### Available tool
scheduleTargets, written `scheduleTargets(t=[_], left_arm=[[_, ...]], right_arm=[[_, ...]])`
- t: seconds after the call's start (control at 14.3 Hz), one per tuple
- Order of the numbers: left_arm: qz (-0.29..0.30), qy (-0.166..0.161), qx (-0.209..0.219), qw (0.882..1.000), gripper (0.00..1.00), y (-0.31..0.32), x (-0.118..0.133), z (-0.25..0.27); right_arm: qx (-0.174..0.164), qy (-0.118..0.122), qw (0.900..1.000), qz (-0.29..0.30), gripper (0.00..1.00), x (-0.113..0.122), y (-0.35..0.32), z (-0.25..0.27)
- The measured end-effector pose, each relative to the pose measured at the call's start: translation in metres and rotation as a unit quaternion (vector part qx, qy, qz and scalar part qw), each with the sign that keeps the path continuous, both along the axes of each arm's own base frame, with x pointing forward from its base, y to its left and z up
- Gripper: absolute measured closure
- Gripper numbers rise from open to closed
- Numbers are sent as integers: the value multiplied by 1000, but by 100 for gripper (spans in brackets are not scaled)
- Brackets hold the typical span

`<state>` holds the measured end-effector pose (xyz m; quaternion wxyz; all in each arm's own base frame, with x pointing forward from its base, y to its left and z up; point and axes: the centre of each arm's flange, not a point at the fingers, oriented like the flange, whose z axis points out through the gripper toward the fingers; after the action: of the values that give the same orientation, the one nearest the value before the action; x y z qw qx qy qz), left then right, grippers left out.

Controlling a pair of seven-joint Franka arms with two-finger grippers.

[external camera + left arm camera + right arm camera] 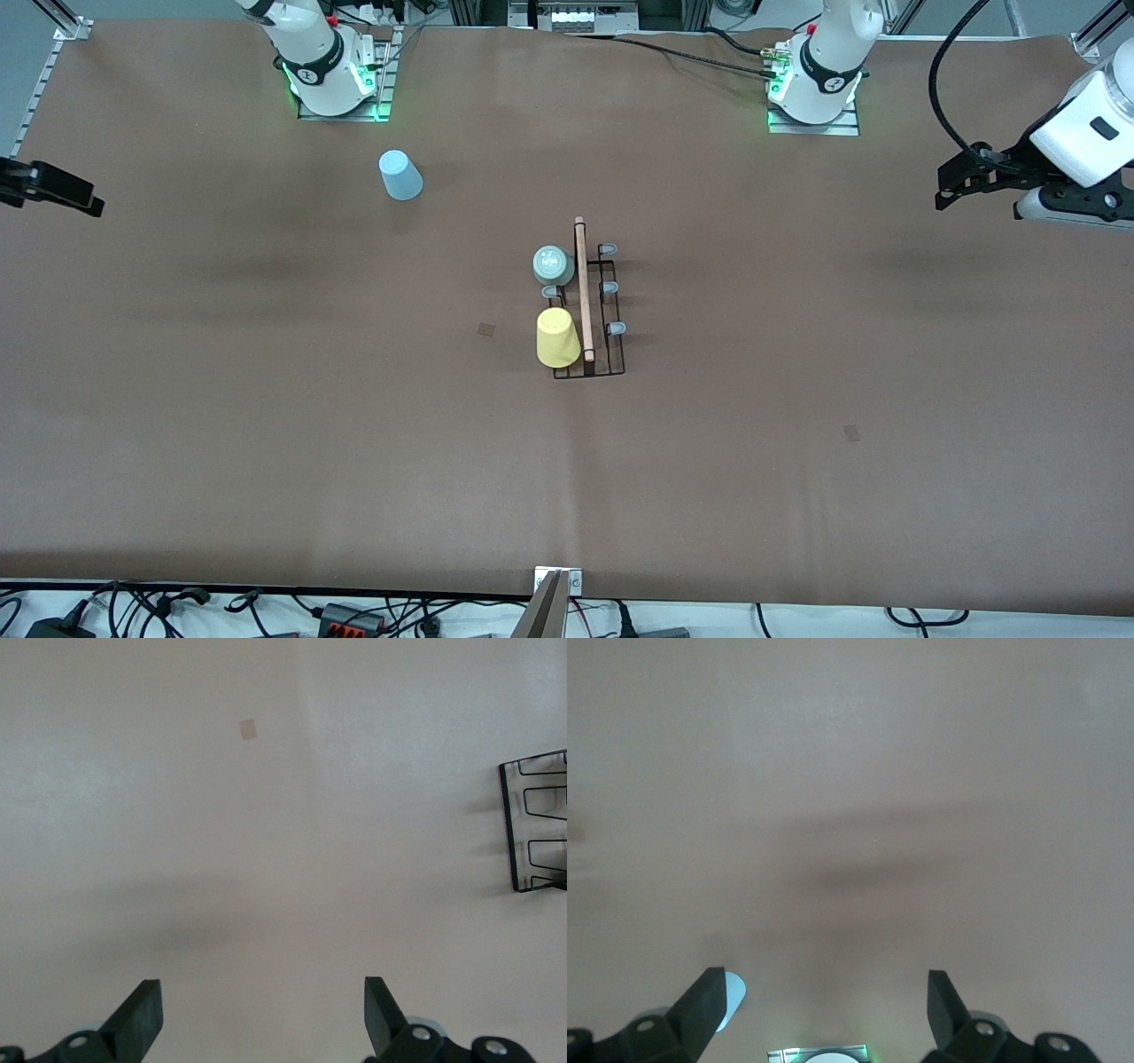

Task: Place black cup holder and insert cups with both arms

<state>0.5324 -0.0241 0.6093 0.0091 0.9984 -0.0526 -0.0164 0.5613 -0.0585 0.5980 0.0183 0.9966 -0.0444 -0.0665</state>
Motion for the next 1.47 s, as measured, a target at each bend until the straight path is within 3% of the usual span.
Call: scheduleTargets(t=[0.14, 0.7, 1.47], left_arm=[[1, -1, 0, 1000, 0, 0, 0, 1], [-1, -6, 0, 1000, 0, -2, 7, 4], [-1, -5, 0, 1000, 0, -2, 9, 3]], right_arm=[[-1, -3, 1000, 5, 0, 3, 5, -1], [-8, -72, 997, 6, 0, 16, -1, 13], [-7, -68, 998, 9, 0, 11, 1, 17]])
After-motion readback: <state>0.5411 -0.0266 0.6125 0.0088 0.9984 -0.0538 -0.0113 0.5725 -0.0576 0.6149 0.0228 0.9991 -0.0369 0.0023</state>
